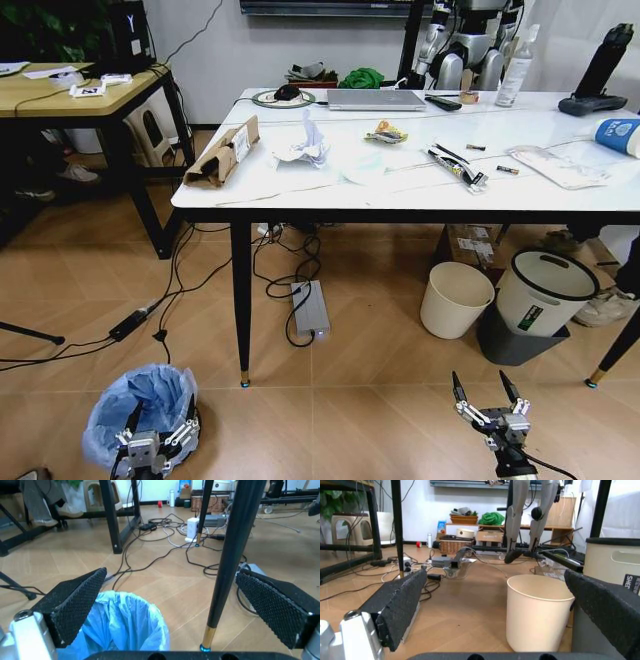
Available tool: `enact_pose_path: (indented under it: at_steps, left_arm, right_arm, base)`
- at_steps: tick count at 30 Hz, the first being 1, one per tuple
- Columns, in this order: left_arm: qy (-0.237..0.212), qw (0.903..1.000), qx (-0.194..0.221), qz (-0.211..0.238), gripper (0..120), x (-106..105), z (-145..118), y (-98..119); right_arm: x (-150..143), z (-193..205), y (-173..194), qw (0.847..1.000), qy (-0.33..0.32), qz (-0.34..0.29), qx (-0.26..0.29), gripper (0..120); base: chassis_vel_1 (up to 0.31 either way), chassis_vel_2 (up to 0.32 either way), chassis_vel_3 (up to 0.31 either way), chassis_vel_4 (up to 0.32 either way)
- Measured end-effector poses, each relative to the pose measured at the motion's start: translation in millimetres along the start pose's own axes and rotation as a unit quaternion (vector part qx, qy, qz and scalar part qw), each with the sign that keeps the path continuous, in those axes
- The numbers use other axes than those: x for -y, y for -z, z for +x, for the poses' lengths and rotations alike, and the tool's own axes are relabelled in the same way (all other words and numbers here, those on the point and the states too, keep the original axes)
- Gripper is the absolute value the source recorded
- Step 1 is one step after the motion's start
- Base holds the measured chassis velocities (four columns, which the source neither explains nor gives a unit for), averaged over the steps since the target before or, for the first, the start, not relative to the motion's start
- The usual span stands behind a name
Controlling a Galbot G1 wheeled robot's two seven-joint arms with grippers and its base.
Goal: Pick up the trash bin and place the trash from the table into it.
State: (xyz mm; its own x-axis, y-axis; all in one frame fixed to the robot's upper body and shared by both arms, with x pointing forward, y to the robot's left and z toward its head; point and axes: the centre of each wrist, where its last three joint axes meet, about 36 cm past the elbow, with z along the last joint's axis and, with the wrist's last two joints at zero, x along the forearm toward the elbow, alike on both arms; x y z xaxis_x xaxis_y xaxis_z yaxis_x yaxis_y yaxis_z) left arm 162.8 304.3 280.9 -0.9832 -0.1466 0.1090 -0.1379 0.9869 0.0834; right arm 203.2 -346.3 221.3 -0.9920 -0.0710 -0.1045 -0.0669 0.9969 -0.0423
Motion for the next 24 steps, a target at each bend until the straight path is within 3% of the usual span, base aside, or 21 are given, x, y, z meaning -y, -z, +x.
enact_pose_path:
  at_steps: [11, 16, 19, 24]
  left_arm:
    - [-0.002, 0.9998, 0.018, -0.010, 100, -1, -2, 3]
    - [0.016, 0.9990, 0.035, -0.025, 100, -12, -6, 19]
    - [0.063, 0.9979, 0.001, -0.011, 100, -38, -10, 43]
    - [0.114, 0.9910, -0.060, -0.036, 100, -81, -16, 51]
  right_arm:
    - [-1, -1, -1, 1.000, 0.000, -0.001, 0.000, 100]
    - [-1, -2, -1, 1.000, 0.001, -0.002, 0.000, 100]
    - [-2, -1, -3, 1.000, 0.001, -0.004, -0.002, 100]
    - [-3, -3, -8, 1.000, -0.001, -0.008, -0.003, 100]
  base:
    - [0.000, 0.000, 0.000, 0.000]
    - [0.000, 0.000, 0.000, 0.000]
    - [0.000, 0.000, 0.000, 0.000]
    - [0.000, 0.000, 0.000, 0.000]
